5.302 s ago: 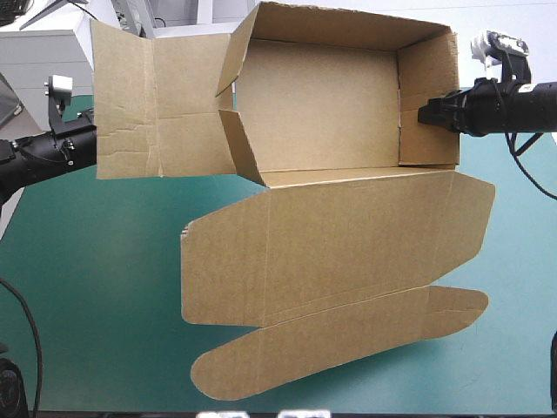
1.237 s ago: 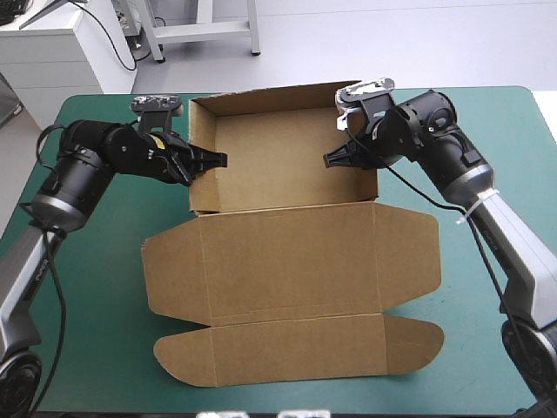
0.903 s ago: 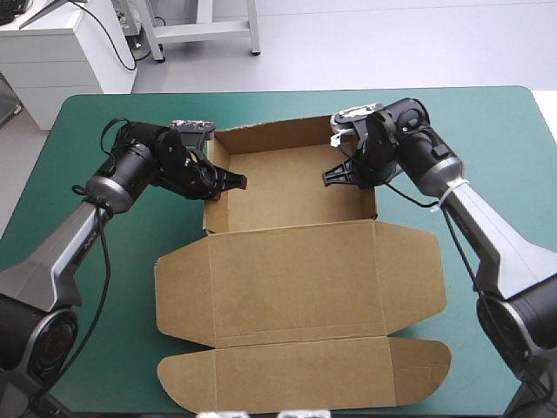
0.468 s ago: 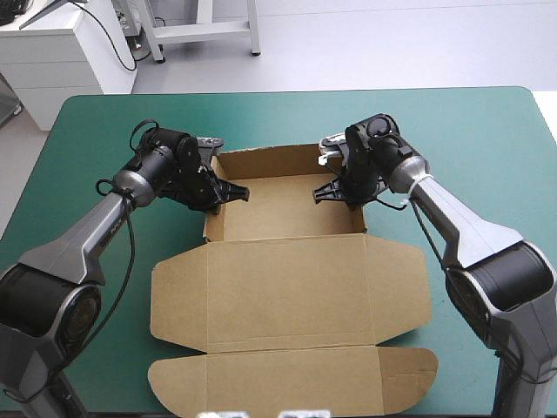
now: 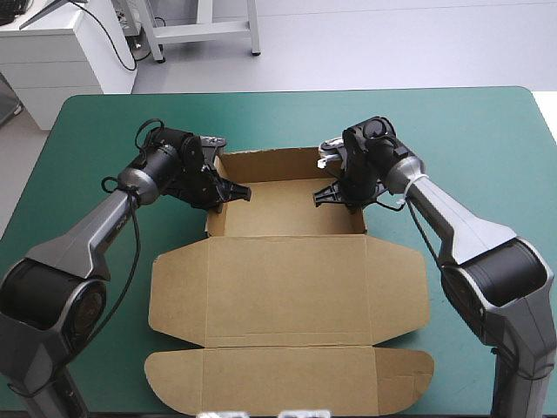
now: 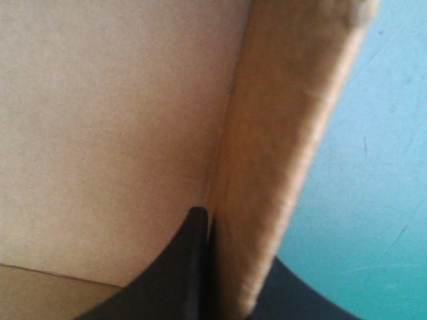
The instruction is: Fold the box
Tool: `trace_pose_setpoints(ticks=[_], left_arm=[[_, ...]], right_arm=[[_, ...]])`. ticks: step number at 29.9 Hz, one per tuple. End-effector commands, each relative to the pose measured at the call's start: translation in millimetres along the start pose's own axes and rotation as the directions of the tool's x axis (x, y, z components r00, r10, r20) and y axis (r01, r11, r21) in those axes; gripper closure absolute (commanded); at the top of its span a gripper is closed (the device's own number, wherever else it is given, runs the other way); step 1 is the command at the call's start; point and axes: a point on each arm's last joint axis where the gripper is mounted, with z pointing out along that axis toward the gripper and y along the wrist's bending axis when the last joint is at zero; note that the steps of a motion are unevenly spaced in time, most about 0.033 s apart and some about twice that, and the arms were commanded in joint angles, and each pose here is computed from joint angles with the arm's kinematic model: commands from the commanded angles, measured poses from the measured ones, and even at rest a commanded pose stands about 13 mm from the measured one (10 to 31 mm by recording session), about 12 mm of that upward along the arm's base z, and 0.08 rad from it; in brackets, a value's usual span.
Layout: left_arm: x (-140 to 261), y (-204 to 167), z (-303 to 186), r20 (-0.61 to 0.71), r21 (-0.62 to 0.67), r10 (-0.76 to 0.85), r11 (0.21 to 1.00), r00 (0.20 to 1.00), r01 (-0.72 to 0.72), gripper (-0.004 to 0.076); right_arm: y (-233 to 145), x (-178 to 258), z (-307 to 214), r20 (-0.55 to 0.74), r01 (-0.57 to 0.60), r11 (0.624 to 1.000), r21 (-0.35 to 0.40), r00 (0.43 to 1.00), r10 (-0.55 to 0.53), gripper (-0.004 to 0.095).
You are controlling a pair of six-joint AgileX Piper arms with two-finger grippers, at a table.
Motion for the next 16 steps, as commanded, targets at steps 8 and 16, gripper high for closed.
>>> trace_pose_setpoints(ticks=[8,16], left_arm=[[0,-8,-15,0.023,0.034,0.086,0.996,0.996,-0.087,0.0388],[-10,-10,-33,0.076,0.032,0.093,0.995,0.993,-0.095,0.0187]], right_arm=[[-2,-1,-34,0.089,0.034,0.998,0.046,0.995,-0.038,0.0462],[-10,-2,-38,0.11,0.022,0.992,0.121,0.993,-0.035,0.0463]])
